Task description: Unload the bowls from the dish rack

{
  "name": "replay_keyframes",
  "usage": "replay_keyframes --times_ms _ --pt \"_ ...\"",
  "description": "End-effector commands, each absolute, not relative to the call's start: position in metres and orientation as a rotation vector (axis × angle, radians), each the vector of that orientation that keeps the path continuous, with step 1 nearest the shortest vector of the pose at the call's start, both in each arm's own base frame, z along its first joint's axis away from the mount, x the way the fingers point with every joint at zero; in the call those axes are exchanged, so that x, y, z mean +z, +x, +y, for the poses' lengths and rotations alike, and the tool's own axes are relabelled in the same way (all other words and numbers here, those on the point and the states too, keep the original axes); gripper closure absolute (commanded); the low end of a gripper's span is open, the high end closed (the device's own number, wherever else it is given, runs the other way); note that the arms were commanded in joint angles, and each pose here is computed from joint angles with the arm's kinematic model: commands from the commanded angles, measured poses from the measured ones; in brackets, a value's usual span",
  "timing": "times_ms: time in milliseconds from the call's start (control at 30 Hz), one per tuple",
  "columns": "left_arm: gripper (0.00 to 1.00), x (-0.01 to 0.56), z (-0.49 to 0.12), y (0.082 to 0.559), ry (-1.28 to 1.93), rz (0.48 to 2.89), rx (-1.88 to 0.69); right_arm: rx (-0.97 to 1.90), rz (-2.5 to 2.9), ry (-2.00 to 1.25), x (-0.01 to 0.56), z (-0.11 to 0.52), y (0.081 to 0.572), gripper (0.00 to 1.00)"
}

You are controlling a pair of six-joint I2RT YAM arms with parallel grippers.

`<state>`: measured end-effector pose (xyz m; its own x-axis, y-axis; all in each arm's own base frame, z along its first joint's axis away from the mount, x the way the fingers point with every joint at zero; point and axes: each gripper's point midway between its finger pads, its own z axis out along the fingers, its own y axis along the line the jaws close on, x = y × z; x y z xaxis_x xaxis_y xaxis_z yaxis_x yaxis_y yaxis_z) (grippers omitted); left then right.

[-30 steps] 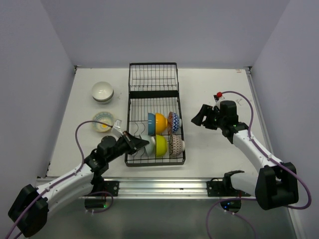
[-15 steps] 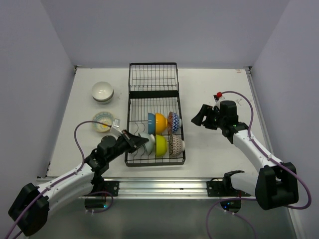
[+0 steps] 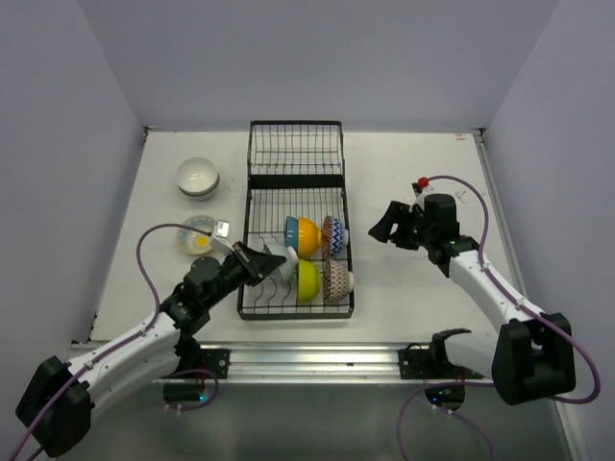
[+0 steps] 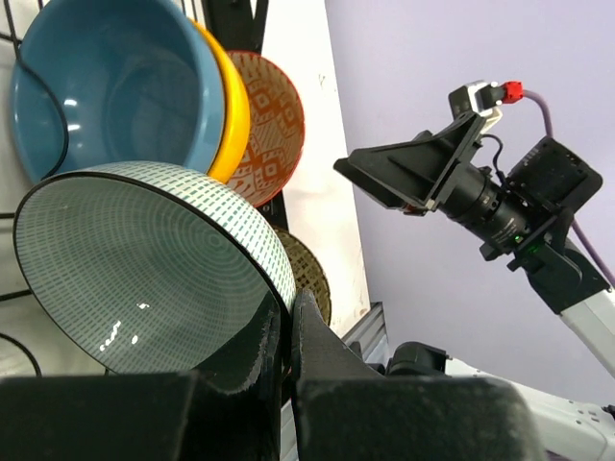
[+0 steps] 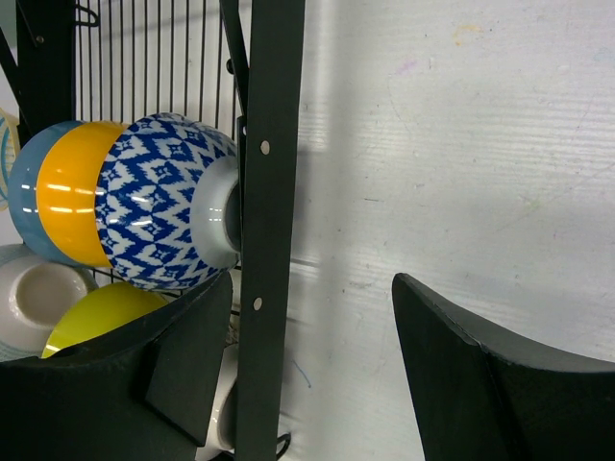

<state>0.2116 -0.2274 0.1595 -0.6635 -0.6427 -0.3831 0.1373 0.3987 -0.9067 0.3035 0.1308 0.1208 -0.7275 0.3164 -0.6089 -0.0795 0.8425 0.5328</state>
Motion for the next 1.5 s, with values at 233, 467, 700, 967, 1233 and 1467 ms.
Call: replay_keyframes --times_ms 233,467,700,967,1233,1467 --pt "1.0 0.244 -0.234 0.221 -0.266 1.689 -1.393 0.691 2.255 0.155 0.125 0.129 0.309 0.28" --pt "1.0 0.285 -0.212 0.219 -0.112 1.795 -1.099 0.703 2.254 0.156 0.124 0.13 0.308 0.28" --pt "1.0 0.331 -0.167 0.222 0.023 1.813 -0.73 0.706 2.245 0.15 0.127 0.131 0.307 0.28" --pt "1.0 0.279 -0.116 0.251 0.117 2.141 -0.097 0.742 2.231 0.127 0.132 0.136 0.306 0.28" --pt "1.0 0.241 -0.078 0.282 0.187 2.246 0.4 0.75 2.232 0.122 0.131 0.137 0.306 0.28" --pt "1.0 0.219 -0.055 0.322 0.176 2.306 0.335 0.752 2.226 0.121 0.132 0.136 0.306 0.28"
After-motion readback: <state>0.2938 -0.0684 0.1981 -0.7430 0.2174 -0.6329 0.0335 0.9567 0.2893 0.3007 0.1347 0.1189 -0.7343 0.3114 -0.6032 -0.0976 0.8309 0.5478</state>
